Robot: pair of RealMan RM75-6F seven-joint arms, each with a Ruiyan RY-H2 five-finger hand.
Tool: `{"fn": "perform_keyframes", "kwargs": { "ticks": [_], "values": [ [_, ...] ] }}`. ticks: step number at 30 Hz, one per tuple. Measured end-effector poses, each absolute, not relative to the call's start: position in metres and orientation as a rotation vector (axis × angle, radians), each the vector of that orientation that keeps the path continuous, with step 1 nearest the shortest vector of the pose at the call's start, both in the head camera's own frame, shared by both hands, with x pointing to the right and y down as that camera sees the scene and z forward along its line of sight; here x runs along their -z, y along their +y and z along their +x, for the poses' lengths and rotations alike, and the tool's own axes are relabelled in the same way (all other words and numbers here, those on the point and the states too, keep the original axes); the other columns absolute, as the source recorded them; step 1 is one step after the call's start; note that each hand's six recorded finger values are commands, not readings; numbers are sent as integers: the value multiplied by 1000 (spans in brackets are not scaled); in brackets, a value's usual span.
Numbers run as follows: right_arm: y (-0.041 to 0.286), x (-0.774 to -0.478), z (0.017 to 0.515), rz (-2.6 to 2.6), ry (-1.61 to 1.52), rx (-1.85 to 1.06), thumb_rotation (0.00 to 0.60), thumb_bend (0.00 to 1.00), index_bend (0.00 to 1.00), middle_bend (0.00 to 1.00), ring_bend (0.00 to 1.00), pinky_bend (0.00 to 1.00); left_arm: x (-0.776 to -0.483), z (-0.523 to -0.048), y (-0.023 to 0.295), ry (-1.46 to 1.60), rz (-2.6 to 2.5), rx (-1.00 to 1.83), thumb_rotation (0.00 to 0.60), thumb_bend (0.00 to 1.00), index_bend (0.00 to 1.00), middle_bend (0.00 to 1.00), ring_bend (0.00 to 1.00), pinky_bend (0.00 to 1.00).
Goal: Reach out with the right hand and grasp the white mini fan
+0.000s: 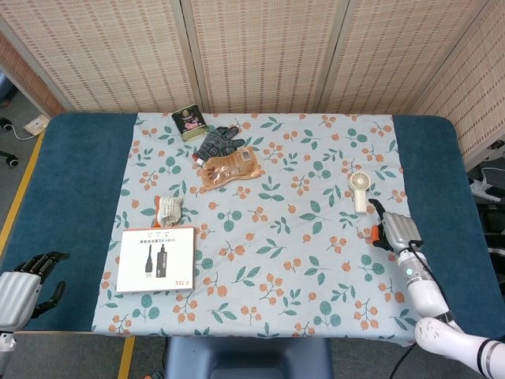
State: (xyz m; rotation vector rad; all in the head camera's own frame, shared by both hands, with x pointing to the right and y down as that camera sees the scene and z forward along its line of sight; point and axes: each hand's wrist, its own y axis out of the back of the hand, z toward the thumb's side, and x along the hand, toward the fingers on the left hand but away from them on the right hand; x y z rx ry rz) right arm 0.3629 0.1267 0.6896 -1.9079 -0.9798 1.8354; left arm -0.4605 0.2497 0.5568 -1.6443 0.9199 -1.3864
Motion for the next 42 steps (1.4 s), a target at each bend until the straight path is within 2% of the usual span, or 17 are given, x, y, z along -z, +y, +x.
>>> {"fn": "perform_keyframes", "kwargs": {
  "ticks": [13,42],
  "values": [
    [118,-728,336,-2014,-1006,-1807,600,649,66,835,659,635,-558,-459,252,896,-1655,1395,600,441,264,286,299,498],
    [90,-755,350,-1859,-1002,-1975,600,669,55,840,664,635,-560,-458,253,887,-1662,1407,600,441,264,287,300,499]
  ]
}}
